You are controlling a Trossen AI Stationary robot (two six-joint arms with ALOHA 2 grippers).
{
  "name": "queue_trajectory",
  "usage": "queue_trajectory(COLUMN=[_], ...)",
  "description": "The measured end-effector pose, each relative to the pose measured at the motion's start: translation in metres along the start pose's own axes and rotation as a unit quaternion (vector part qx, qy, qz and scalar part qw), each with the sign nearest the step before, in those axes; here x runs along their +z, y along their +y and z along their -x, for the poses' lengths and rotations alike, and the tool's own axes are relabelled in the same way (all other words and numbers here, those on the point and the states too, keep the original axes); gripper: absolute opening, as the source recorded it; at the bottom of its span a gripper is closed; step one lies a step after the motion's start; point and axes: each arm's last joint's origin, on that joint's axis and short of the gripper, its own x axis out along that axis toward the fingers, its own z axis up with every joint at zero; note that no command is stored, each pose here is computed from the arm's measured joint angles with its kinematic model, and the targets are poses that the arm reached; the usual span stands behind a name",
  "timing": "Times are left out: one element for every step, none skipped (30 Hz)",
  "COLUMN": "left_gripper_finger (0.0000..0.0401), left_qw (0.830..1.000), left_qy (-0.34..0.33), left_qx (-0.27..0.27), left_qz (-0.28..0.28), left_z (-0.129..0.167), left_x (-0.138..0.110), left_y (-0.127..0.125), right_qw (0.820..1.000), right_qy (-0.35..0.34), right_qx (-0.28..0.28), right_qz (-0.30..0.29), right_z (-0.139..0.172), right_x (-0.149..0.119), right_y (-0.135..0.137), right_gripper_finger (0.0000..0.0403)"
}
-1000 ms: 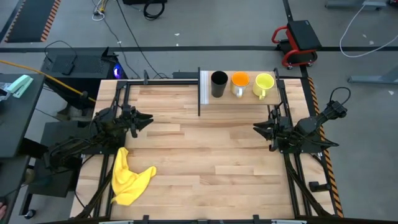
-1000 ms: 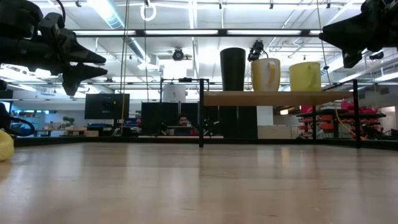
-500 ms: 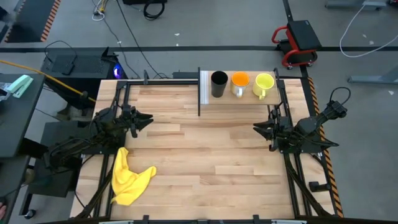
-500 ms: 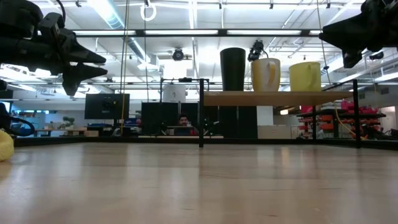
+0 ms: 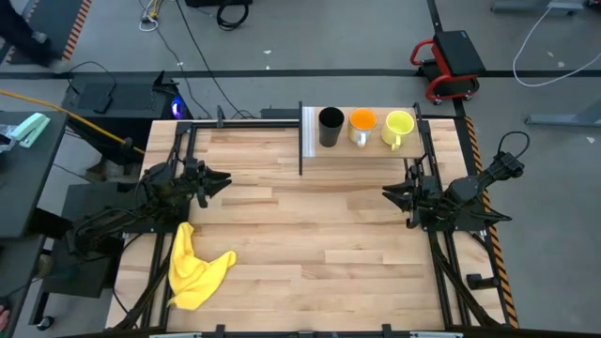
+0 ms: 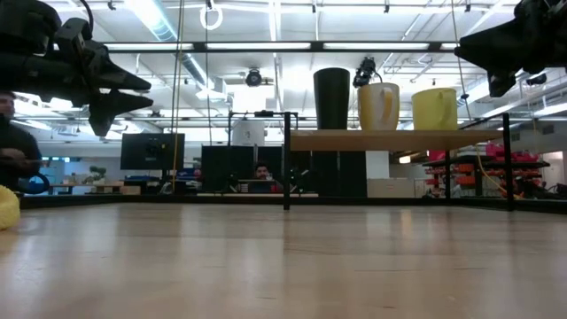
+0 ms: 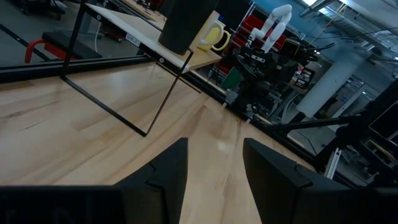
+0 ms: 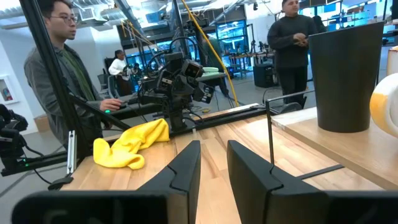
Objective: Stack small to large cups/mugs on shelf
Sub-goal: Return to Home Position
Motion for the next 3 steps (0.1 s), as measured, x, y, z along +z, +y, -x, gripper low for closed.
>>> queue_trajectory(left_gripper_finger=[0.0162,0.0162,0.0162], left_qw=[1.0,1.0,1.0], left_qy=[0.0,0.0,0.0], left_qx=[0.0,0.0,0.0], left_qz=[0.0,0.0,0.0], left_z=[0.0,0.0,0.0], left_x=[0.0,0.0,0.0], left_y=[0.0,0.0,0.0], right_qw=[1.0,1.0,1.0], right_qy=[0.0,0.0,0.0], right_qx=[0.0,0.0,0.0], right_qz=[0.0,0.0,0.0], right_z=[0.0,0.0,0.0], right_x=[0.0,0.0,0.0], right_y=[0.0,0.0,0.0], right_gripper_finger=[0.0087,0.0087,0.0087])
